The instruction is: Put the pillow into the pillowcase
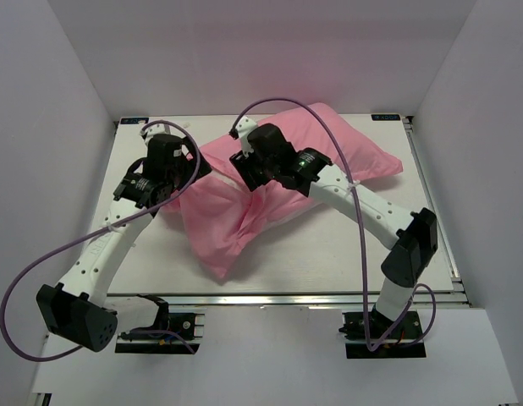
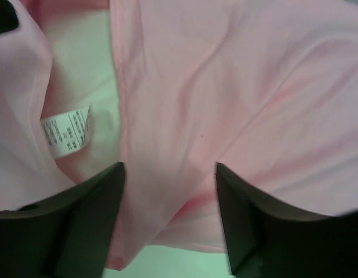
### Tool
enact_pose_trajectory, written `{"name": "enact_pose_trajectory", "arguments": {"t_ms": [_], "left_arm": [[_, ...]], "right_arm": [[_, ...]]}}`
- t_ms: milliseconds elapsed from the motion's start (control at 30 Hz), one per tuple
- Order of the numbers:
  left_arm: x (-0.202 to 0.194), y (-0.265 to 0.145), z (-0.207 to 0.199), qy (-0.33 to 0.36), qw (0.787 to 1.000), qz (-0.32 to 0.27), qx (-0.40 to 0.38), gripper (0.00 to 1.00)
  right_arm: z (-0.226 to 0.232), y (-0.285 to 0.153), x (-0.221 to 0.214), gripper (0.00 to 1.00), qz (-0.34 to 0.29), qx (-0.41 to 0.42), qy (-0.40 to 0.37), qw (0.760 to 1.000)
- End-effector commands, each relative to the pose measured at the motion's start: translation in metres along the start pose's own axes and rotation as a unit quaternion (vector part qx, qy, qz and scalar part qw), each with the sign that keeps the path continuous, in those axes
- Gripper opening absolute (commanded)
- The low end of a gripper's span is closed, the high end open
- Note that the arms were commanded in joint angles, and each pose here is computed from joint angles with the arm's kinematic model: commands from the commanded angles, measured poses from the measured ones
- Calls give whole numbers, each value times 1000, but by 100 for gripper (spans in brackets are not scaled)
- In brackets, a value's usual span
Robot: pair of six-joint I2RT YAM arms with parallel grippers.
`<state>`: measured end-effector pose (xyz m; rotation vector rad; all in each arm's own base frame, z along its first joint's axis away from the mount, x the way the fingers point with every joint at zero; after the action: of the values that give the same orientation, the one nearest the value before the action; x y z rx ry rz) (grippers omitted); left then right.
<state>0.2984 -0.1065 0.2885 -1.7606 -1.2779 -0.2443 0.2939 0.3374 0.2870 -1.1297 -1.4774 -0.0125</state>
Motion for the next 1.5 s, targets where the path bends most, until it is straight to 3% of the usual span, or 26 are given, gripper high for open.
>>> {"name": "enact_pose_trajectory", "arguments": {"t_ms": [0, 67, 167, 200, 267, 400, 533, 633, 700, 767, 867, 900, 1000, 1100, 1167, 1233, 1267, 1300, 1333, 1367, 1467], "left_arm": [[5, -11, 4, -2, 1000, 0, 19, 98], [1, -17, 6, -3, 1000, 6, 4, 98], [-16, -16, 9, -2, 999, 36, -26, 95], [-21, -18, 9, -1, 998, 49, -39, 91], [-35, -14, 14, 6, 996, 77, -46, 83], [-63, -7, 31, 28, 989, 137, -41, 69], [-83, 0, 38, 27, 984, 158, -75, 68], [-85, 9, 33, 24, 983, 149, -100, 67], [-86, 18, 31, 21, 984, 149, -95, 67], [-80, 22, 26, 18, 986, 144, -82, 67], [-73, 16, 29, 16, 989, 137, -53, 76], [-68, 9, 37, 15, 992, 121, -30, 85], [-57, -15, 54, -6, 996, 85, 14, 97], [-48, -46, 77, -26, 997, 44, 62, 98], [-48, -63, 96, -40, 994, 33, 101, 98], [-45, -79, 108, -53, 992, 10, 111, 98], [-48, -84, 114, -57, 991, 13, 118, 98], [-53, -85, 118, -58, 991, 18, 119, 98], [-58, -89, 118, -59, 992, 30, 104, 98], [-62, -89, 118, -58, 993, 42, 94, 98], [-88, -87, 116, -33, 991, 121, 52, 98]], "right_arm": [[-4, 7, -12, 63, 28, -17, -16, 999], [1, 12, -16, 61, 37, -3, -17, 999], [7, 20, -17, 48, 39, 12, -16, 999], [7, 21, -14, 18, 36, 14, -13, 999], [8, 20, -2, 0, 19, 28, -7, 999], [13, 11, 22, 0, -25, 61, 1, 998], [25, -3, 39, 0, -72, 120, 12, 990], [42, -22, 60, 0, -127, 202, 22, 971], [62, -33, 70, 0, -162, 286, 22, 944], [75, -35, 72, 0, -168, 335, 30, 927], [81, -7, 63, 0, -140, 317, 53, 936], [86, 12, 53, 0, -120, 314, 60, 940], [89, 55, 31, 0, -72, 277, 81, 955], [86, 81, 19, 0, -38, 240, 85, 966], [78, 74, 32, 0, -51, 230, 71, 969], [74, 62, 43, 27, -74, 230, 60, 969], [66, 45, 58, 55, -107, 223, 56, 967], [60, 36, 63, 63, -121, 219, 54, 967], [54, 32, 60, 82, -125, 213, 58, 967], [44, 11, 72, 89, -153, 204, 58, 965], [14, -19, 68, 89, -171, 181, 79, 965]]}}
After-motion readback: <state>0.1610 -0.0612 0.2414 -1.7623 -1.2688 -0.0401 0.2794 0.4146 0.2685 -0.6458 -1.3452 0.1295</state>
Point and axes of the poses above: each gripper's point midway between its finger pads, its own y axis out along the fingers, its own z axis along the line the jaws close on, x = y × z, the point moved 5 cm from there along -y, back along the fingers, and after that the axes turned 12 degrees about -y, right-handed, at the moved point
